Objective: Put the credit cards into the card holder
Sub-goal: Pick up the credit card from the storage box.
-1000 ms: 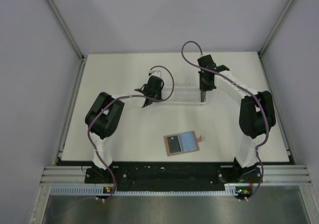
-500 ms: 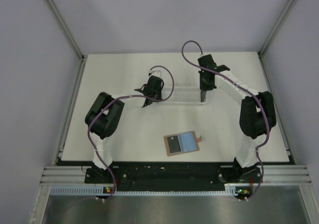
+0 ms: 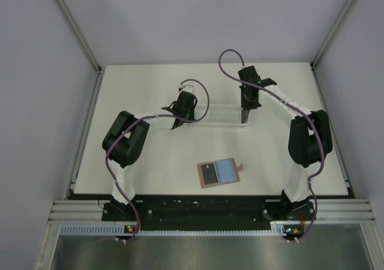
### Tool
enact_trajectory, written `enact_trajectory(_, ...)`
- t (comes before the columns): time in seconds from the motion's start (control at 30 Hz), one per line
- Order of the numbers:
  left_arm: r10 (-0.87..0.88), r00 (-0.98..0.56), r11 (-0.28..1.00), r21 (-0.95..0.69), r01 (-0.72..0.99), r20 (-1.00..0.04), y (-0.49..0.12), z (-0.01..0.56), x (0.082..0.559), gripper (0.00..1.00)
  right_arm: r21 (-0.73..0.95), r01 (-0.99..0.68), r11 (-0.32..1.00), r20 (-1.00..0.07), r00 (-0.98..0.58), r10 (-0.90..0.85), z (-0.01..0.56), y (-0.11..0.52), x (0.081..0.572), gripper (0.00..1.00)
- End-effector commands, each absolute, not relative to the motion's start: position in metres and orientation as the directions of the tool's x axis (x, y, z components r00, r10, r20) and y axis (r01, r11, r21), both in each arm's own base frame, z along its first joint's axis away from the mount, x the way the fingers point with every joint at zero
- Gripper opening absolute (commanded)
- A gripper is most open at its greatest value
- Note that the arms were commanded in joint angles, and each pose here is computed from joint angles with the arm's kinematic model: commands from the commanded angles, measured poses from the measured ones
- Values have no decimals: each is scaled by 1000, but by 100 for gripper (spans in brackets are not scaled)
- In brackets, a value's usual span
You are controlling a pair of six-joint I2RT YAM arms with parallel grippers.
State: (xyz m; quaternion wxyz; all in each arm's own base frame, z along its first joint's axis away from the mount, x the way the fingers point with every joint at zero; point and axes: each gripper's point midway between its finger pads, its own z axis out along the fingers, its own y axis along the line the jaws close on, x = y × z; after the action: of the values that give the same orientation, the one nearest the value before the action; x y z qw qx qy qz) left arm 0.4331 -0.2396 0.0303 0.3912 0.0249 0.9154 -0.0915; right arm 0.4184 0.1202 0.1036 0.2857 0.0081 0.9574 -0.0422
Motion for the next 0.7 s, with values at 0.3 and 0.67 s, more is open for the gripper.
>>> enact_trajectory(0.3, -37, -683, 986, -138, 94, -730, -229, 42, 439, 25, -122, 49, 991, -562, -827, -28, 112, 110, 421, 4)
enact_trajectory(0.67, -37, -685, 985, -141, 97, -728, -230, 42, 439, 25, -83, 25, 996, -569, -822, -27, 119, 117, 419, 0)
